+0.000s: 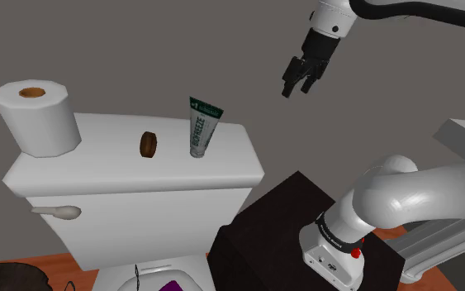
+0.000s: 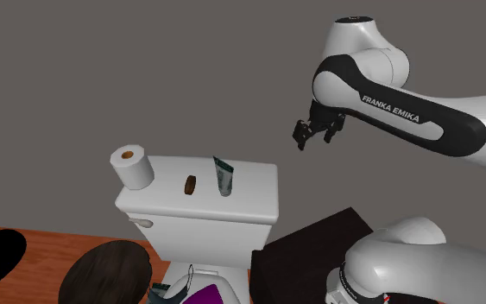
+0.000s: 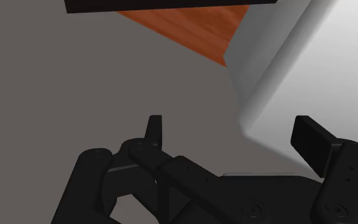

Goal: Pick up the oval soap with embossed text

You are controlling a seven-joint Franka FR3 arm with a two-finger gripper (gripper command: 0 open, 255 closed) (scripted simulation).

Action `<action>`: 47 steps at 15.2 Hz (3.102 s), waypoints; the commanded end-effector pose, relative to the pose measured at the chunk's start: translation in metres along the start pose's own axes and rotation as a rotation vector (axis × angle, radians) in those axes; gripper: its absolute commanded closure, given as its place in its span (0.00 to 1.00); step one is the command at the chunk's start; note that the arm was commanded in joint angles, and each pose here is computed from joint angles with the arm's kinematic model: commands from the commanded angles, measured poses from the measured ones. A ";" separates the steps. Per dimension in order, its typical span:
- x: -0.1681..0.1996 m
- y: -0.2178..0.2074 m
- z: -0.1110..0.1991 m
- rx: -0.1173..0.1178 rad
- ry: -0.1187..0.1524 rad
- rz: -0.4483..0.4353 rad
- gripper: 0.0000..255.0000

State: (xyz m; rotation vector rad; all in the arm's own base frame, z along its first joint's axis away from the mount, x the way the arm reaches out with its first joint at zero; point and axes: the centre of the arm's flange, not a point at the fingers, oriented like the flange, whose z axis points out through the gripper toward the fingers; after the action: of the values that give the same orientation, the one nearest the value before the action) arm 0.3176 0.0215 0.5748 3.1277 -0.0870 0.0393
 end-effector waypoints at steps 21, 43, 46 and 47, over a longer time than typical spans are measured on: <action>0.041 -0.261 0.051 -0.025 -0.053 0.048 0.00; 0.067 -0.400 0.122 -0.038 -0.082 0.074 1.00; 0.067 -0.400 0.122 -0.038 -0.082 0.074 1.00; 0.067 -0.400 0.122 -0.038 -0.082 0.074 1.00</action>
State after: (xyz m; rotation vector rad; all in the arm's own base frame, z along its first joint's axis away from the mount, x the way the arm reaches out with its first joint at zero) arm 0.4095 0.4160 0.4505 3.0875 -0.2010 -0.0877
